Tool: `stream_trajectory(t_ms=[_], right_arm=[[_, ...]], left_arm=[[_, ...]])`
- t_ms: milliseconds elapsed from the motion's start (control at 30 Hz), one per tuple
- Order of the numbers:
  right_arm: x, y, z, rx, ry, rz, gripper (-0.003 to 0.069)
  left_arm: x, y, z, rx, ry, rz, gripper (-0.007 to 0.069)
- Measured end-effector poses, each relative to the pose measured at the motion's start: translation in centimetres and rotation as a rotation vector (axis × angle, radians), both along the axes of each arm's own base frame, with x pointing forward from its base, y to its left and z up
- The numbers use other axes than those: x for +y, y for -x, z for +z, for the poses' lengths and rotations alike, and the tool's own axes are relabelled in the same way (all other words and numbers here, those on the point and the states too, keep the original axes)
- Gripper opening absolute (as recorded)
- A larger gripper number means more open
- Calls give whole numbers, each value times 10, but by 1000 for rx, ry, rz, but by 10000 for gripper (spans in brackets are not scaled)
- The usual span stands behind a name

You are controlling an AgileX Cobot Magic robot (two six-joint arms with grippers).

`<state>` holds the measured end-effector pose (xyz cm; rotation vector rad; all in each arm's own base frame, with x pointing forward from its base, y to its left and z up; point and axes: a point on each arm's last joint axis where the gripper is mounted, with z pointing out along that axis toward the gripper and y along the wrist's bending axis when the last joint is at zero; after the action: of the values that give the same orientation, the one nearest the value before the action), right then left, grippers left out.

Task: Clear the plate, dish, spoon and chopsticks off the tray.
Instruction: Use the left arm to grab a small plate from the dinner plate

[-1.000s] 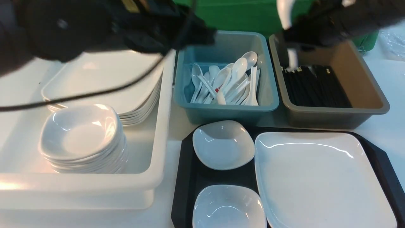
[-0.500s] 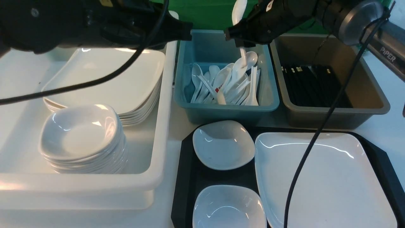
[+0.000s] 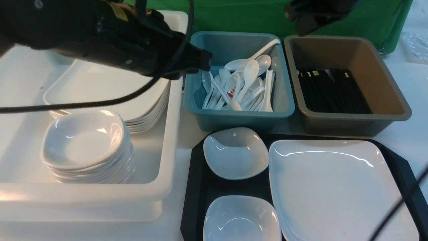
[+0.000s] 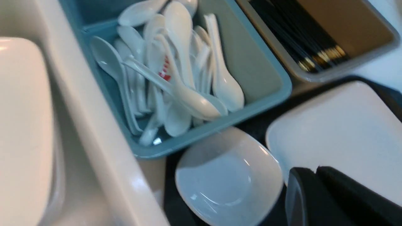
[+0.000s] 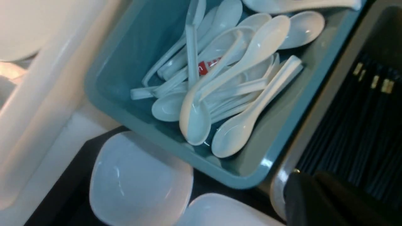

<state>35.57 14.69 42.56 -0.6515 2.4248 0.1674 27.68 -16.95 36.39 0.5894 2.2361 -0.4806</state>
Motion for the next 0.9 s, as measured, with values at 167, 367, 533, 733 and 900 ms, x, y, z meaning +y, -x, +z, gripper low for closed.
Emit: stream_trajectory(t_ms=[167, 367, 533, 733, 900], right_arm=[[-30, 74, 23, -15, -5, 0, 32], [-55, 139, -23, 60, 17, -2, 32], [-62, 180, -94, 163, -41, 26, 34], [-55, 203, -134, 276, -133, 151, 37], [-51, 207, -143, 316, -180, 169, 39]], left_arm=[[-47, 17, -15, 146, -119, -183, 13], [-76, 26, -51, 314, -260, -296, 13], [-75, 21, -59, 301, -317, -292, 13], [-74, 21, -59, 302, -334, -293, 13], [-74, 21, -73, 371, -399, -330, 13]])
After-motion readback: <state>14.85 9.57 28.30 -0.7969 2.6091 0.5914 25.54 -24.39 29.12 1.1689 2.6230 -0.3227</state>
